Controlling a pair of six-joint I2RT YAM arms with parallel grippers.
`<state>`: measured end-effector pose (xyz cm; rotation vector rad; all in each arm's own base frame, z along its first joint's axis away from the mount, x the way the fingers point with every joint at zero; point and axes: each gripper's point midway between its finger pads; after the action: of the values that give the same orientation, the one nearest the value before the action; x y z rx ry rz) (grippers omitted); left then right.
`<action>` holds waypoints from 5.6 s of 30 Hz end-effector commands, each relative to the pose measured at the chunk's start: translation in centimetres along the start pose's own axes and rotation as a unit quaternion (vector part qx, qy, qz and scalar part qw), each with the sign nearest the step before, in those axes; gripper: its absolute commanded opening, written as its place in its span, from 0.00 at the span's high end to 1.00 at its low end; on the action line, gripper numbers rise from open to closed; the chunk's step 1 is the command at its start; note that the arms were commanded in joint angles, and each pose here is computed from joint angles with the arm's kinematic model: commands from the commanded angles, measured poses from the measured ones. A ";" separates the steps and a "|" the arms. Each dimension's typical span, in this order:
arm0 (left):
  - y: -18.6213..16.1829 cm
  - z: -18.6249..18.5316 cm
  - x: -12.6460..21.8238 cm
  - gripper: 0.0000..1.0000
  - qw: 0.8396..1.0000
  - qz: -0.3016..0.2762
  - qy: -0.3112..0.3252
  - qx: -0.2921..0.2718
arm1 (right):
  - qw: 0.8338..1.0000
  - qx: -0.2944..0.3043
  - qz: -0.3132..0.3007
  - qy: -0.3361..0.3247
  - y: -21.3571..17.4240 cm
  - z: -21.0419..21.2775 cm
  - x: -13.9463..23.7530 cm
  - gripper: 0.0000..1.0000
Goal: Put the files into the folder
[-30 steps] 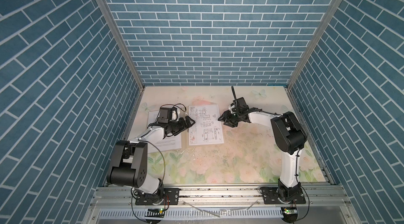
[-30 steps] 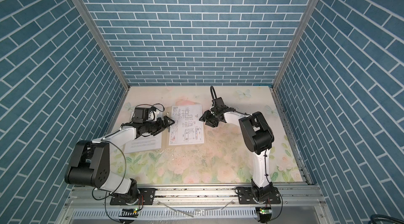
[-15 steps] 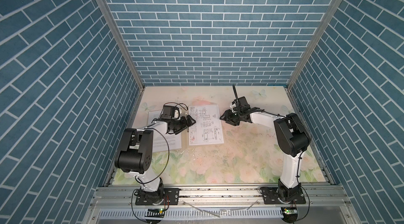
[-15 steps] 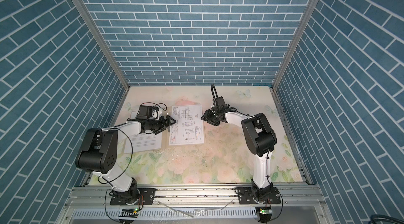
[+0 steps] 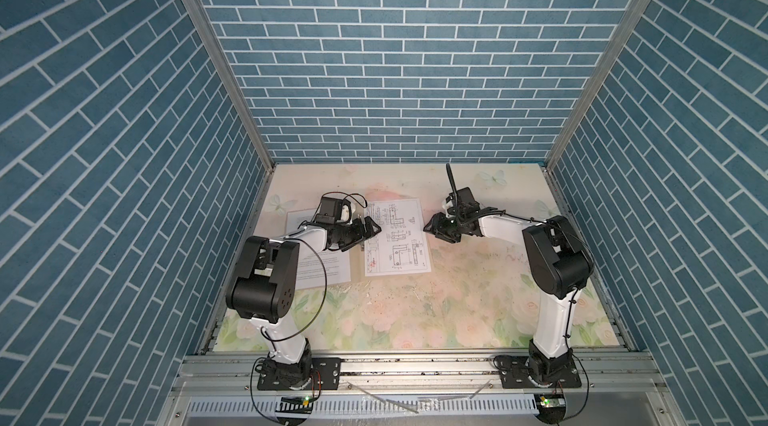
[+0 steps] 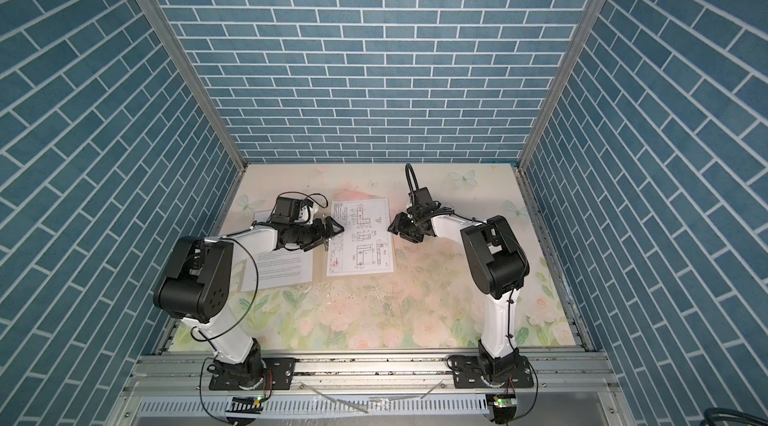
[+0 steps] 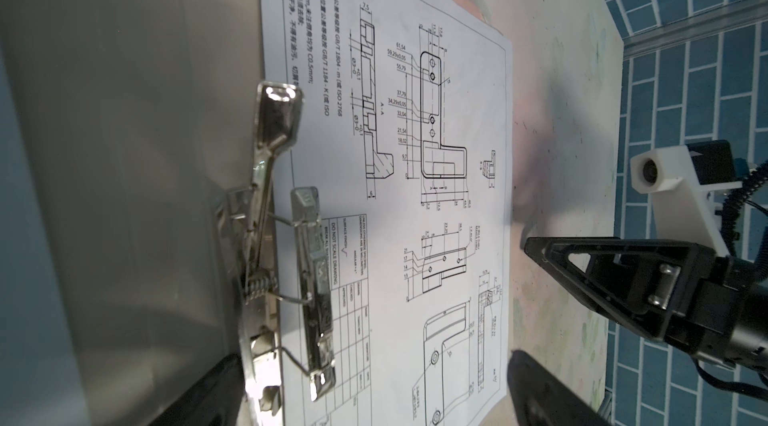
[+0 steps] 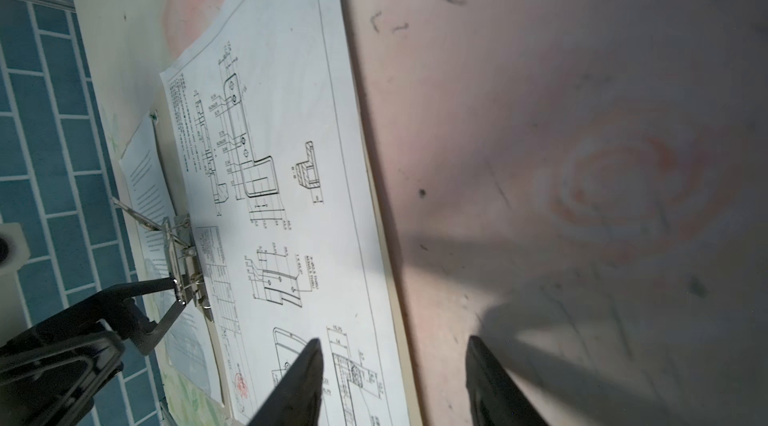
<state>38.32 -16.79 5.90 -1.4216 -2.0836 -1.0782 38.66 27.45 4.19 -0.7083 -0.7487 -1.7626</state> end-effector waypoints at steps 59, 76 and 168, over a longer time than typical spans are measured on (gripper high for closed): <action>4.7 -7.8 -3.8 0.00 0.989 -0.052 -0.080 -0.116 | 0.994 -0.027 -0.088 -0.053 -0.8 -8.7 6.9 0.41; 3.2 -12.3 -0.5 0.02 0.971 -0.094 -0.185 -0.122 | 0.995 -0.031 -0.085 -0.039 -0.8 -8.2 7.0 0.41; -1.2 0.0 -6.6 0.89 0.999 0.018 0.044 0.023 | 0.977 -0.123 0.087 0.152 -9.0 15.2 -3.0 0.73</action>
<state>41.27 -21.33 2.85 -1.3611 -2.0660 -1.0738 32.09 41.57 8.72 -0.6618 -0.3087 -1.7669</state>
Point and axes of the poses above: each gripper's point midway between its finger pads, its own x axis back along the fingers, its own z axis along the line the jaws close on, y = z × x, and after that the axes turned 6 degrees about -x, right-handed
